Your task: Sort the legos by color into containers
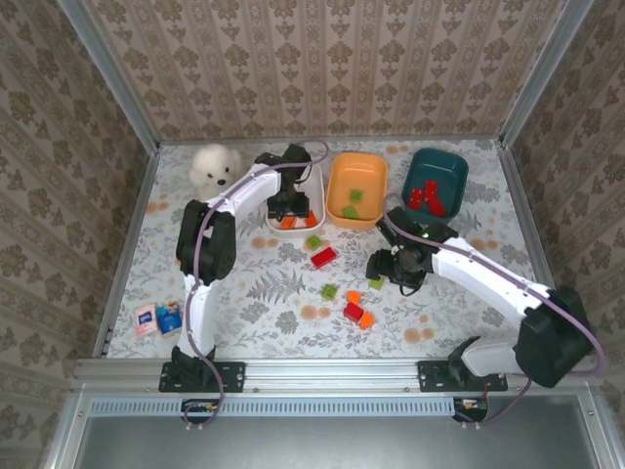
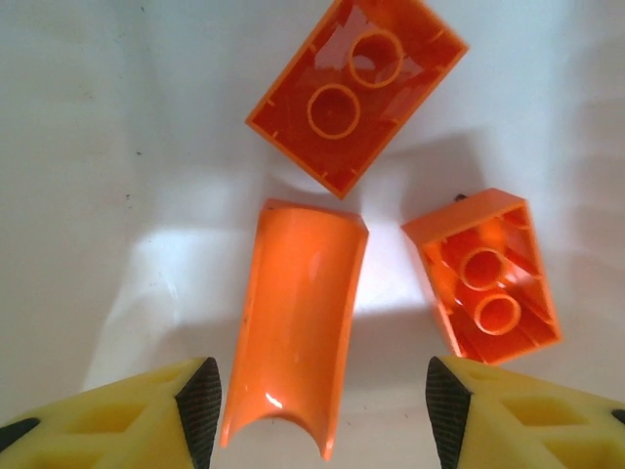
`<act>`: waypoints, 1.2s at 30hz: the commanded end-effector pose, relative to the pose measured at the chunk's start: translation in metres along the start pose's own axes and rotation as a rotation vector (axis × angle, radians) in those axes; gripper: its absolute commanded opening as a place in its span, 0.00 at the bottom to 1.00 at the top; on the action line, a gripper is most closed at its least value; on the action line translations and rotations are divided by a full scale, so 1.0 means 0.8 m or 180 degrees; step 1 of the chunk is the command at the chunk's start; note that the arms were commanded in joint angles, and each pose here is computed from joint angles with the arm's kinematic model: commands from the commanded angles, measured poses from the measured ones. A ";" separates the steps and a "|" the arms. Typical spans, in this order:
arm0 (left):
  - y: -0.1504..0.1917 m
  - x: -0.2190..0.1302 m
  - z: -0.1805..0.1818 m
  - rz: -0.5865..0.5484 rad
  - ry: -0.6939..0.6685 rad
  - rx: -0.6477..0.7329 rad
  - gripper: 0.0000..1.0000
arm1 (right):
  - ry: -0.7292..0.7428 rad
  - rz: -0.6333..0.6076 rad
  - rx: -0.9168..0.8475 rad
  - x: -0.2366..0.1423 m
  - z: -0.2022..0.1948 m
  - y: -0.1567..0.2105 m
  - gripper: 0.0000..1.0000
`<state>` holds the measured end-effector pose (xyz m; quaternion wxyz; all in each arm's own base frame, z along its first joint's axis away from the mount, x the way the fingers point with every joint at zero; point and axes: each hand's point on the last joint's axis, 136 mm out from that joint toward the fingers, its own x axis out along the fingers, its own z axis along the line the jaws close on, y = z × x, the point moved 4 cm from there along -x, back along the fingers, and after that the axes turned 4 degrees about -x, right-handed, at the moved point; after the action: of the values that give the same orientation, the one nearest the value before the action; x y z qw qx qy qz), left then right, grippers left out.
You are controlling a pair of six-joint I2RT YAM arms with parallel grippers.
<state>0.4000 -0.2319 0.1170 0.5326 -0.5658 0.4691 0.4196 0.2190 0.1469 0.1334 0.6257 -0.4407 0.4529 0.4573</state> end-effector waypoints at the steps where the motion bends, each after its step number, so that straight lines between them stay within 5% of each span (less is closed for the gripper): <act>1: -0.005 -0.088 -0.005 -0.0425 0.0324 -0.0112 0.63 | 0.0111 0.0012 0.0341 0.013 0.010 -0.011 0.69; 8: 0.056 -0.163 -0.009 -0.0879 0.1022 -0.0044 0.70 | 0.0256 0.0129 0.0558 0.059 0.018 -0.025 0.68; 18: 0.169 -0.171 0.016 -0.0900 0.1381 0.0025 0.69 | 0.0456 0.0210 0.0606 0.102 0.014 -0.040 0.53; 22: 0.200 -0.166 0.026 -0.0890 0.1381 0.0008 0.69 | 0.0439 0.0220 0.0587 0.109 0.016 -0.045 0.40; 26: 0.224 -0.153 0.036 -0.0881 0.1386 -0.0032 0.69 | 0.0474 -0.0031 0.0344 0.081 0.028 -0.065 0.28; 31: 0.247 -0.133 0.040 -0.0833 0.1350 -0.0032 0.68 | 0.0448 -0.0658 -0.0106 0.006 0.061 -0.116 0.29; 36: 0.252 -0.131 0.033 -0.0846 0.1331 0.0009 0.68 | 0.0446 -0.0814 -0.0224 -0.010 0.075 -0.180 0.29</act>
<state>0.1767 -0.1908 0.1663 0.4783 -0.6771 0.5081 0.2338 0.3497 0.1926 0.1706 0.6623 -0.5085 0.4064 0.3710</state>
